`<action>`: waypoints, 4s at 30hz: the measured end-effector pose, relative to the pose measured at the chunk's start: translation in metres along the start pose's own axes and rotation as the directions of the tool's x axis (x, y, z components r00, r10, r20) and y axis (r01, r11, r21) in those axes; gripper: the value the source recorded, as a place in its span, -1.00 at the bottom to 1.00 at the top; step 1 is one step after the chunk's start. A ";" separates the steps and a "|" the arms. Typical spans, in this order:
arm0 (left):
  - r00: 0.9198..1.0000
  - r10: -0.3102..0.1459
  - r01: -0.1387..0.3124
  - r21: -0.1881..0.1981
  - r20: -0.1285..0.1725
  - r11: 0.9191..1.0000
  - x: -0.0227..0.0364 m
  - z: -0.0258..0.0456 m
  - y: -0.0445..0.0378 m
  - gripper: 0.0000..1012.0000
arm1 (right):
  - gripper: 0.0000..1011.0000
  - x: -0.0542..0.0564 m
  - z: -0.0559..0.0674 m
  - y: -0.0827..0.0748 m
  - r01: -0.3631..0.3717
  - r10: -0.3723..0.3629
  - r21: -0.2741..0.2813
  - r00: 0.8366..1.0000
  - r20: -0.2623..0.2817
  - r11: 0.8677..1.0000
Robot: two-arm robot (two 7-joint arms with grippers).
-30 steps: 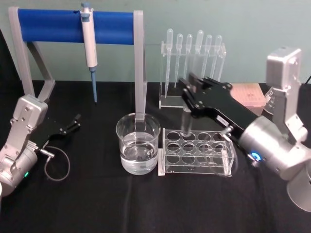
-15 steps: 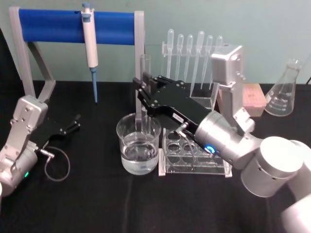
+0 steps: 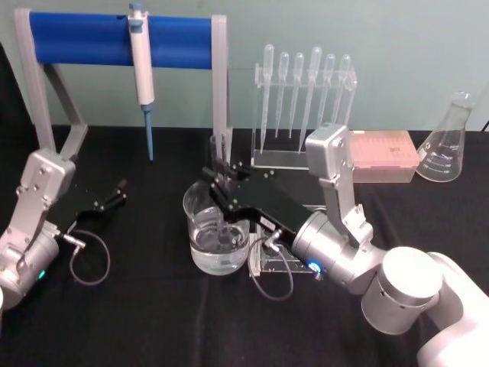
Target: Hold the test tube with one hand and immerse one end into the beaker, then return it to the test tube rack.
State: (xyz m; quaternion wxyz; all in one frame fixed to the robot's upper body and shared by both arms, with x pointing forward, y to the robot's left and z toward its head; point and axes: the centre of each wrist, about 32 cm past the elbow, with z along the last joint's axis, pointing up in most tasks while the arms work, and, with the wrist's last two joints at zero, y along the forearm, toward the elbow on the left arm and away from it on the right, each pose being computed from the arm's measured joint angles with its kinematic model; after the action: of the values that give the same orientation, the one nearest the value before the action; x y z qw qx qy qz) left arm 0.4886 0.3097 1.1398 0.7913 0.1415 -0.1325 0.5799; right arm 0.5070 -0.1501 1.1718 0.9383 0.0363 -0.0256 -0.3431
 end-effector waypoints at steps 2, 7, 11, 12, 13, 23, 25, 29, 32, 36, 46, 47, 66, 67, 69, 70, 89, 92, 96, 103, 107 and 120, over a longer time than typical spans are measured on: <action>1.000 0.000 0.000 0.000 0.000 1.000 0.0000 0.0000 0.0000 0.98 | -0.54 -0.001 -0.004 0.000 -0.001 0.001 -0.009 1.000 -0.005 1.000; 1.000 0.000 0.000 0.000 0.000 1.000 0.0000 0.0000 0.0000 0.98 | -0.54 -0.001 -0.009 0.000 -0.002 0.002 -0.019 1.000 -0.012 1.000; 1.000 0.000 0.000 0.000 0.000 1.000 0.0000 0.0000 0.0000 0.98 | -0.54 -0.001 -0.009 0.000 -0.001 0.001 -0.019 1.000 -0.012 1.000; 1.000 0.000 0.000 0.000 0.000 1.000 0.0000 0.0000 0.0000 0.98 | -0.54 -0.001 -0.008 0.000 -0.001 0.001 -0.018 1.000 -0.011 1.000; 1.000 0.000 0.000 0.000 0.000 1.000 0.0000 0.0000 0.0000 0.98 | -0.54 -0.001 -0.008 0.000 -0.001 0.001 -0.018 1.000 -0.011 1.000; 1.000 0.000 0.000 0.000 0.000 1.000 0.0000 0.0000 0.0000 0.98 | -0.54 -0.001 -0.007 0.000 -0.001 0.001 -0.015 1.000 -0.009 1.000; 1.000 0.000 0.000 0.000 0.000 1.000 0.0000 0.0000 0.0000 0.98 | -0.54 -0.001 -0.007 0.000 -0.001 0.001 -0.015 1.000 -0.009 1.000; 1.000 0.000 0.000 0.000 0.000 1.000 0.0000 0.0000 0.0000 0.98 | -0.54 -0.001 -0.007 0.000 -0.001 0.001 -0.014 1.000 -0.008 1.000; 1.000 0.000 0.000 0.000 0.000 1.000 0.0000 0.0000 0.0000 0.98 | -0.54 -0.001 -0.007 0.000 -0.001 0.001 -0.014 1.000 -0.008 1.000; 1.000 0.000 0.000 0.000 0.000 1.000 0.0000 0.0000 0.0000 0.98 | -0.54 -0.001 -0.007 0.000 -0.001 0.001 -0.014 1.000 -0.008 1.000; 1.000 0.000 0.000 0.000 0.000 1.000 0.0000 0.0000 0.0000 0.98 | -0.54 -0.001 -0.006 0.000 -0.001 0.001 -0.013 1.000 -0.008 1.000; 1.000 0.000 0.000 0.000 0.000 1.000 0.0000 0.0000 0.0000 0.98 | -0.54 -0.001 -0.006 0.000 -0.001 0.000 -0.013 1.000 -0.008 1.000; 1.000 0.000 0.000 0.000 0.000 1.000 0.0000 0.0000 0.0000 0.98 | -0.54 -0.001 -0.006 0.000 0.000 0.000 -0.013 1.000 -0.008 1.000; 1.000 0.000 0.000 0.000 0.000 1.000 0.0000 0.0000 0.0000 0.98 | -0.54 -0.001 -0.006 0.000 0.000 0.000 -0.013 1.000 -0.008 1.000; 1.000 0.000 0.000 0.000 0.000 1.000 0.0000 0.0000 0.0000 0.98 | -0.54 -0.001 -0.006 0.000 0.000 0.000 -0.013 1.000 -0.008 1.000; 1.000 0.000 0.000 0.000 0.000 1.000 0.0000 0.0000 0.0000 0.98 | -0.54 -0.001 -0.006 0.000 0.000 0.000 -0.013 1.000 -0.008 1.000; 1.000 0.000 0.000 0.000 0.000 1.000 0.0000 0.0000 0.0000 0.98 | -0.54 -0.001 -0.006 0.000 0.000 0.000 -0.013 1.000 -0.008 1.000; 1.000 0.000 0.000 0.000 0.000 1.000 0.0000 0.0000 0.0000 0.98 | -0.54 -0.001 -0.006 0.000 0.000 0.000 -0.013 1.000 -0.008 1.000; 1.000 0.000 0.000 0.000 0.000 1.000 0.0000 0.0000 0.0000 0.98 | -0.54 -0.001 -0.006 0.000 0.000 0.000 -0.013 1.000 -0.008 1.000; 1.000 0.000 0.000 0.000 0.000 1.000 0.0000 0.0000 0.0000 0.98 | -0.54 -0.001 -0.006 0.000 0.000 0.000 -0.013 1.000 -0.008 1.000; 1.000 0.000 0.000 0.000 0.000 1.000 0.0000 0.0000 0.0000 0.98 | -0.54 -0.001 -0.006 0.000 0.000 0.000 -0.013 1.000 -0.008 1.000; 1.000 0.000 0.000 0.000 0.000 1.000 0.0000 0.0000 0.0000 0.98 | -0.54 -0.001 -0.006 0.000 0.000 0.000 -0.013 1.000 -0.008 1.000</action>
State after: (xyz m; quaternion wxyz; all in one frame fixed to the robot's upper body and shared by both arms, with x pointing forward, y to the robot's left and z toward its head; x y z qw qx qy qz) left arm 0.4886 0.3097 1.1398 0.7913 0.1415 -0.1325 0.5799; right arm 0.5070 -0.1492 1.1655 0.9386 0.0316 -0.0195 -0.3430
